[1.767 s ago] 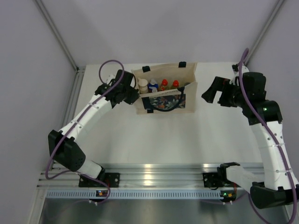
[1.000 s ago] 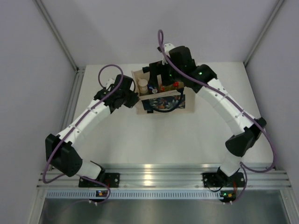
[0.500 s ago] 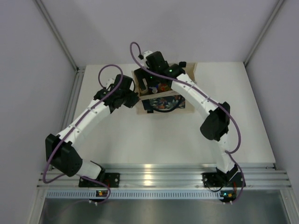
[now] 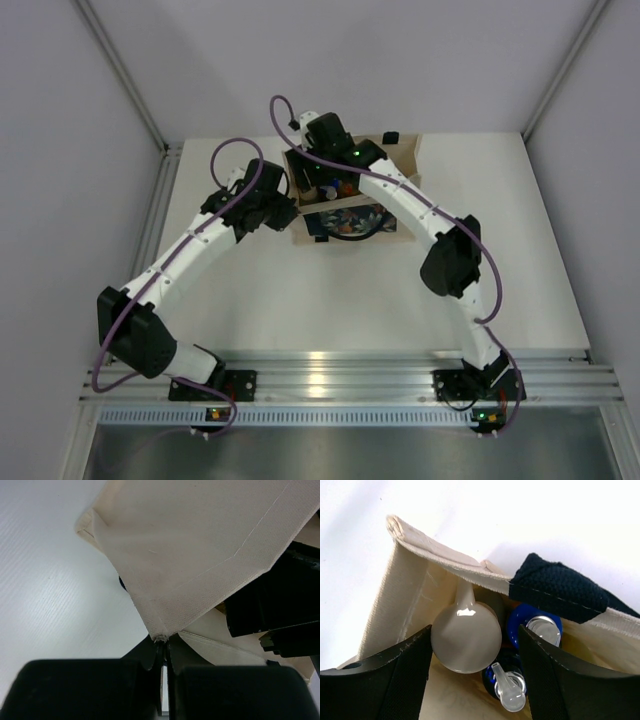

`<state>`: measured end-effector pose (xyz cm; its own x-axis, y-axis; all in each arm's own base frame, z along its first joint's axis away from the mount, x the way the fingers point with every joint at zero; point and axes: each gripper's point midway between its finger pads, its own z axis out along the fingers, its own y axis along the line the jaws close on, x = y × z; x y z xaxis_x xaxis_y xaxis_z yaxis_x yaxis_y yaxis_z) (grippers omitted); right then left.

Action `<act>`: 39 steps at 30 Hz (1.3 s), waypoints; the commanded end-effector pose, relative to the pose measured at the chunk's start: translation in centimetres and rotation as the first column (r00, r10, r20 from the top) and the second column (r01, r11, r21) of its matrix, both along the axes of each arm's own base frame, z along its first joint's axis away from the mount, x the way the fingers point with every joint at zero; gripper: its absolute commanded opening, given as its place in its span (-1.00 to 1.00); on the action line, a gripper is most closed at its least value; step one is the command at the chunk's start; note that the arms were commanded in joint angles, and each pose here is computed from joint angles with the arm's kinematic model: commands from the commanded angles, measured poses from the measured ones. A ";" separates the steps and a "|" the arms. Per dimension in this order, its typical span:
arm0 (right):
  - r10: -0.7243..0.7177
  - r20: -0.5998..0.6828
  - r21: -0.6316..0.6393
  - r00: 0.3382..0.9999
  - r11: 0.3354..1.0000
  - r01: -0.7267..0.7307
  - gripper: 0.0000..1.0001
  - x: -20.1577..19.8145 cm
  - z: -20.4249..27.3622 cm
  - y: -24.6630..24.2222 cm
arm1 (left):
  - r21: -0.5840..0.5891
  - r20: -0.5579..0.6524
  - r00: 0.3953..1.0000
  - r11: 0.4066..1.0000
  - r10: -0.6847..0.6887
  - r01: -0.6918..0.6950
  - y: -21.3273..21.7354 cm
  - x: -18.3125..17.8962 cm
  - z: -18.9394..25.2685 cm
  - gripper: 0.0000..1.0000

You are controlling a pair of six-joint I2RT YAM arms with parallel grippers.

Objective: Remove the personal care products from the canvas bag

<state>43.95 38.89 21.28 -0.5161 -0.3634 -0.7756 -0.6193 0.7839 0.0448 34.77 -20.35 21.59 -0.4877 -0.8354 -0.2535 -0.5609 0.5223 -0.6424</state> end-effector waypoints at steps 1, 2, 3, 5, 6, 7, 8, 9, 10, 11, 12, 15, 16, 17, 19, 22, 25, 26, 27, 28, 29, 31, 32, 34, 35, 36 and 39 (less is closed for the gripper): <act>0.039 0.109 0.065 0.993 0.997 -0.046 0.29 1.0 2.7 2.5 | 0.023 -0.085 0.996 0.999 -0.030 0.032 0.1 -1.7 -2.1 -1.00; 0.040 0.108 0.059 0.993 0.997 -0.047 0.25 1.0 2.4 2.5 | 0.025 -0.081 0.996 0.999 -0.031 0.034 0.2 -1.7 -2.0 -1.00; 0.038 0.107 0.056 0.994 0.997 -0.044 0.22 1.1 2.3 2.5 | 0.032 -0.081 0.996 0.999 -0.028 0.031 0.3 -1.7 -2.1 -1.00; 0.047 0.114 0.052 0.992 0.997 -0.053 0.19 0.8 2.3 2.9 | 0.033 -0.079 0.996 0.999 -0.027 0.030 0.5 -1.8 -2.1 -1.00; 0.049 0.117 0.053 0.992 0.997 -0.056 0.13 0.8 2.3 3.0 | 0.033 -0.077 0.997 0.999 -0.028 0.030 0.5 -1.9 -2.0 -1.00; 0.052 0.124 0.054 0.991 0.997 -0.059 0.09 0.7 2.4 3.3 | 0.033 -0.079 0.996 0.999 -0.027 0.030 0.5 -1.9 -2.1 -1.00; 0.056 0.125 0.056 0.991 0.996 -0.063 0.04 0.6 2.5 3.4 | 0.033 -0.077 0.997 0.999 -0.028 0.030 0.5 -1.9 -2.1 -1.00; 0.056 0.129 0.058 0.990 0.996 -0.063 -0.03 0.6 2.6 3.5 | 0.032 -0.078 0.997 0.999 -0.029 0.031 0.4 -1.9 -2.1 -1.00; 0.052 0.128 0.057 0.990 0.997 -0.060 -0.04 0.5 2.6 3.5 | 0.032 -0.077 0.997 0.999 -0.027 0.030 0.5 -1.9 -2.0 -1.00; 0.054 0.130 0.057 0.990 0.996 -0.062 -0.04 0.3 2.7 3.7 | 0.032 -0.078 0.997 0.999 -0.029 0.031 0.5 -2.0 -2.0 -1.00; 0.058 0.131 0.055 0.990 0.996 -0.066 -0.02 0.1 2.8 3.8 | 0.031 -0.073 0.997 0.999 -0.026 0.029 0.5 -1.9 -1.9 -1.00; 0.052 0.129 0.034 0.990 0.998 -0.057 0.05 -0.2 2.2 3.8 | 0.030 -0.075 0.997 0.999 -0.028 0.030 0.4 -1.9 -1.9 -1.00; 0.052 0.129 0.030 0.990 0.998 -0.056 0.06 -0.3 2.1 3.8 | 0.031 -0.077 0.997 0.999 -0.027 0.030 0.4 -1.9 -2.0 -1.00; 0.047 0.129 0.026 0.991 0.998 -0.051 0.10 -0.2 1.9 3.8 | 0.027 -0.075 0.997 0.999 -0.028 0.030 0.3 -1.8 -1.9 -1.00; 0.038 0.119 0.015 0.992 0.999 -0.040 0.11 -0.2 1.2 3.6 | 0.027 -0.077 0.997 0.999 -0.027 0.029 0.4 -1.8 -1.9 -1.00; 0.028 0.113 0.010 0.993 1.000 -0.029 0.01 -0.2 0.9 3.5 | 0.024 -0.075 0.997 0.999 -0.030 0.032 0.3 -1.9 -1.8 -1.00; 0.022 0.103 0.027 0.994 0.999 -0.025 -0.21 -0.3 1.0 3.6 | 0.026 -0.071 0.997 0.999 -0.027 0.029 0.4 -1.8 -1.7 -1.00; 0.025 0.103 0.032 0.994 0.999 -0.028 -0.40 -0.4 1.1 3.8 | 0.028 -0.073 0.997 0.999 -0.026 0.028 0.5 -1.9 -1.8 -1.00; 0.023 0.102 0.036 0.995 0.999 -0.027 -0.43 -0.4 1.1 3.8 | 0.027 -0.070 0.997 0.999 -0.026 0.028 0.4 -1.8 -1.7 -1.00; 0.024 0.100 0.037 0.995 0.999 -0.028 -0.44 -0.4 1.1 3.8 | 0.025 -0.069 0.997 0.999 -0.027 0.029 0.4 -1.8 -1.6 -1.00; 0.020 0.097 0.041 0.995 0.999 -0.025 -0.63 -0.4 1.1 3.8 | 0.025 -0.069 0.997 0.999 -0.026 0.028 0.5 -1.8 -1.6 -1.00; 0.020 0.100 0.050 0.995 0.998 -0.025 -1.00 -0.5 1.5 3.9 | 0.025 -0.068 0.997 0.999 -0.026 0.028 0.5 -1.8 -1.6 -1.00; 0.016 0.111 0.062 0.994 0.998 -0.023 -1.00 -0.5 2.3 3.8 | 0.025 -0.066 0.997 0.999 -0.026 0.028 0.4 -1.8 -1.5 -1.00; 0.004 0.137 0.073 0.990 0.997 -0.014 -1.00 -0.8 3.6 3.9 | 0.025 -0.064 0.998 0.999 -0.025 0.026 0.5 -1.7 -1.5 -1.00; -0.003 0.165 0.090 0.986 0.996 -0.012 -1.00 -0.9 5.1 3.8 | 0.024 -0.065 0.998 0.999 -0.025 0.027 0.5 -1.8 -1.5 -1.00; -0.016 0.184 0.101 0.983 0.995 -0.003 -1.00 -0.9 6.2 3.6 | 0.025 -0.066 0.998 0.999 -0.022 0.024 0.6 -1.7 -1.5 -1.00; -0.060 0.240 0.137 0.969 0.990 0.027 -1.00 -1.0 9.5 2.6 | 0.017 -0.066 0.998 1.000 -0.021 0.022 0.5 -1.7 -1.4 -1.00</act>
<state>43.91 40.11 21.60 -0.4673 -0.3773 -0.7995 -0.5976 0.8012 -0.0288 34.57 -20.26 21.45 -0.4889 -0.8352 -0.2518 -0.5620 0.5224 -0.6413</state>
